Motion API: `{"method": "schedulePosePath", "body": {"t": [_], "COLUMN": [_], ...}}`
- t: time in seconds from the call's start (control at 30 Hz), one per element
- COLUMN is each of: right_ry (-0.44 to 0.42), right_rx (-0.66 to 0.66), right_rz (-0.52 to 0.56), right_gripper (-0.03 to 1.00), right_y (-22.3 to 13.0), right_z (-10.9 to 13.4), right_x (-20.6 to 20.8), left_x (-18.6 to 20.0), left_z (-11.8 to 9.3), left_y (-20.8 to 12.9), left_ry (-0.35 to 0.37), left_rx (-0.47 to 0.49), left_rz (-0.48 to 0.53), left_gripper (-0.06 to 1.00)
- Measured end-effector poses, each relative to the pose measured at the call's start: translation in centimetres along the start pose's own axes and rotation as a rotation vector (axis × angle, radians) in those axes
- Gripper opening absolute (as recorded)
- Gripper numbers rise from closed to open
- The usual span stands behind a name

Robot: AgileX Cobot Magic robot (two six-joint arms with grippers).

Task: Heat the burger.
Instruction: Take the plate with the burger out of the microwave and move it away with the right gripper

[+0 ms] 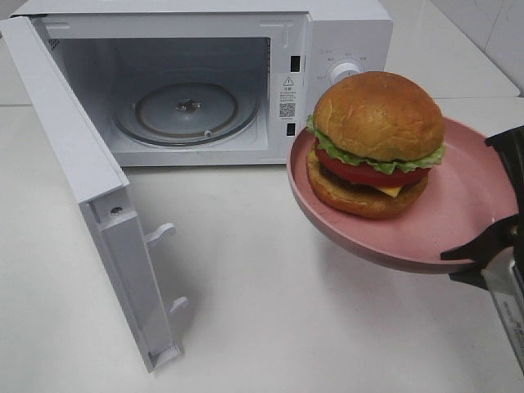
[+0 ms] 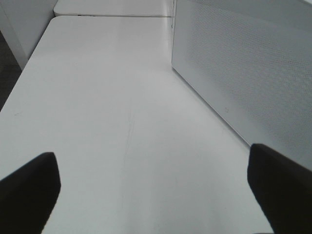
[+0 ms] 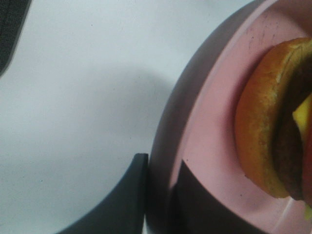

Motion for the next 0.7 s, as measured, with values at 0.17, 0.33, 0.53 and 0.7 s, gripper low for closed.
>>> {"method": "schedulePosePath", "body": {"t": [0.17, 0.33, 0.53, 0.7], "right_ry": [0.004, 0.009, -0.018, -0.03], "right_rx": [-0.062, -0.159, -0.323, -0.447], "right_rz": [0.06, 0.162, 0.261, 0.309], "right_gripper": [0.11, 0.11, 0.11, 0.11], "right_y": [-1.1, -2.8, -4.5, -5.3], "right_z": [0.3, 0.6, 0.7, 0.9], "right_x": [0.5, 0.7, 1.0, 1.2], "left_x": [0.0, 0.0, 0.0, 0.0], "left_z": [0.0, 0.0, 0.0, 0.0], "left_y": [0.0, 0.0, 0.0, 0.0], "left_ry": [0.0, 0.0, 0.0, 0.0], "left_rx": [0.0, 0.0, 0.0, 0.0], "left_rz": [0.0, 0.0, 0.0, 0.0], "left_gripper": [0.97, 0.97, 0.97, 0.97]}}
Point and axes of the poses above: a point on each arm's last joint axis where the gripper is mounted, x pointing back along that axis away from the gripper, z along the wrist's bending axis when the last joint is at zero, y = z × x, the point moved 8 cm from there along -x, pointing out along that axis toward the gripper, and after that the axes turned 1 degree about x, right-handed, at the moved point
